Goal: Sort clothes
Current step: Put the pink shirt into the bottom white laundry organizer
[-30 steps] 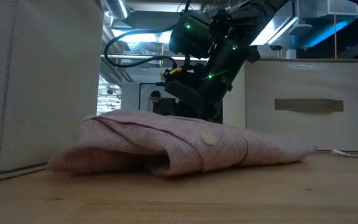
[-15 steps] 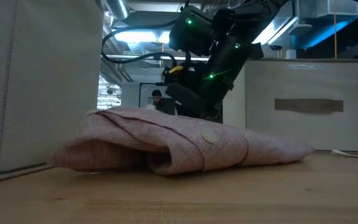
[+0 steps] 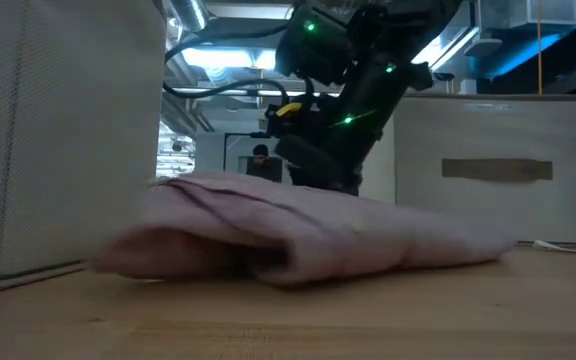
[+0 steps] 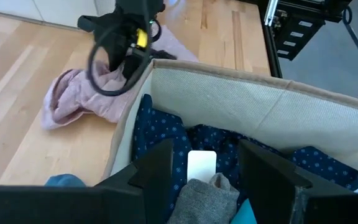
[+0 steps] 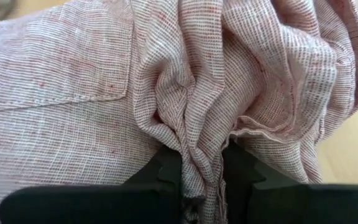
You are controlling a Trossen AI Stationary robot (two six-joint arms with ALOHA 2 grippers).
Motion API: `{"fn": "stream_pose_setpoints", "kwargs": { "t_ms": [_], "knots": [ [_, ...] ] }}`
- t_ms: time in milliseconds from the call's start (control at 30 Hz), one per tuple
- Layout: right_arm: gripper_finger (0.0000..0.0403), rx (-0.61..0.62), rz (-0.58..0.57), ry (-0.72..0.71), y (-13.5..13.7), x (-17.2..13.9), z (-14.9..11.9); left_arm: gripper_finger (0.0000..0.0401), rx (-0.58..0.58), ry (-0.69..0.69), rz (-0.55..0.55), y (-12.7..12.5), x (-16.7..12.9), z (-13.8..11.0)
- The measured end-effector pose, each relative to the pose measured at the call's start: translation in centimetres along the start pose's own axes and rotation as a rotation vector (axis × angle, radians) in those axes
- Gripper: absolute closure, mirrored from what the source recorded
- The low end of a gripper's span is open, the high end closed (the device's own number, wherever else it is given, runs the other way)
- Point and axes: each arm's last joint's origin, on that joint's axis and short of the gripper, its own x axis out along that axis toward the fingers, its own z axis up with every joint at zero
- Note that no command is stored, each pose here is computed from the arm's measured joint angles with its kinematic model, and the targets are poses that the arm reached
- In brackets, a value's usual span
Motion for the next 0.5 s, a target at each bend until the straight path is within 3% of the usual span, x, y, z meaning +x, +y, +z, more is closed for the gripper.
{"fn": "stream_pose_setpoints", "kwargs": {
  "t_ms": [233, 500],
  "knots": [
    [0.0337, -0.06, -0.027, 0.017, 1.0, -3.8, -0.6, 0.023, 0.015, 0.0, 0.0, 0.0, 0.0, 0.0],
    [0.0337, -0.071, -0.035, -0.08, 2.0, -8.5, -0.2, 0.023, 0.037, 0.0, 0.0, 0.0, 0.0, 0.0]
  ]
}}
